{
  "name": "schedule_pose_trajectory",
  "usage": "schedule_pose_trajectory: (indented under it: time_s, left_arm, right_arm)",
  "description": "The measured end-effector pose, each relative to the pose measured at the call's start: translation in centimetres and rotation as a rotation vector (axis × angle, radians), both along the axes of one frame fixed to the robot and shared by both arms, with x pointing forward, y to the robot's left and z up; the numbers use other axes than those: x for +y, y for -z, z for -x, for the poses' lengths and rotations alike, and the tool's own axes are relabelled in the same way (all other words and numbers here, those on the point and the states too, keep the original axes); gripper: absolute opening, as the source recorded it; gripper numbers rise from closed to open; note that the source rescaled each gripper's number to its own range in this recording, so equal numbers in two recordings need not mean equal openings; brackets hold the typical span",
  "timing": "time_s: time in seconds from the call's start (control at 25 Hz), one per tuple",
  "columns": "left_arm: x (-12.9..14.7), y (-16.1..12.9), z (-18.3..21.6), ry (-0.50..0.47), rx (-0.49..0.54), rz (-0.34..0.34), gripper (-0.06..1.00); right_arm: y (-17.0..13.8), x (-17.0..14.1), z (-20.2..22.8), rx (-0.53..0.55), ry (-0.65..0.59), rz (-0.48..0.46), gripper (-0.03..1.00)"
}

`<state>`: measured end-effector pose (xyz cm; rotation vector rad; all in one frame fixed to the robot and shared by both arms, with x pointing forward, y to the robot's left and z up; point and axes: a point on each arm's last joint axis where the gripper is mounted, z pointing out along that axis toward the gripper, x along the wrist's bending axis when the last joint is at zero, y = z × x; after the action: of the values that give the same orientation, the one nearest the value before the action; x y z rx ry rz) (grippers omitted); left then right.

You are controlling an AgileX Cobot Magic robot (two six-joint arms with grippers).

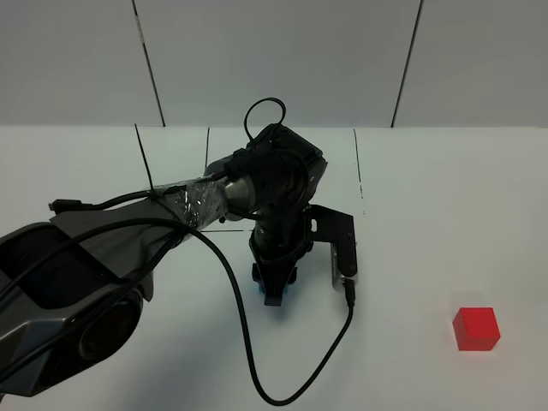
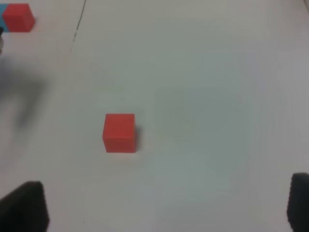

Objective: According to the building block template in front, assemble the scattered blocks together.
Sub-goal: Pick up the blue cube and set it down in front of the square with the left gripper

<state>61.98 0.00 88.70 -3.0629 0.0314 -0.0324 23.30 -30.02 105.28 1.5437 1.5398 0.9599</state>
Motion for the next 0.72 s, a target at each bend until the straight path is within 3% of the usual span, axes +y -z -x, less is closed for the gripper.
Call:
schedule_pose_trajectory:
  time_s: [0.72]
  left_arm:
    - [-0.05, 0.33, -0.05, -0.045, 0.0, 0.0, 0.0]
  right_arm:
    - [0.0, 0.0, 0.0, 0.0, 0.0, 0.0, 1.0]
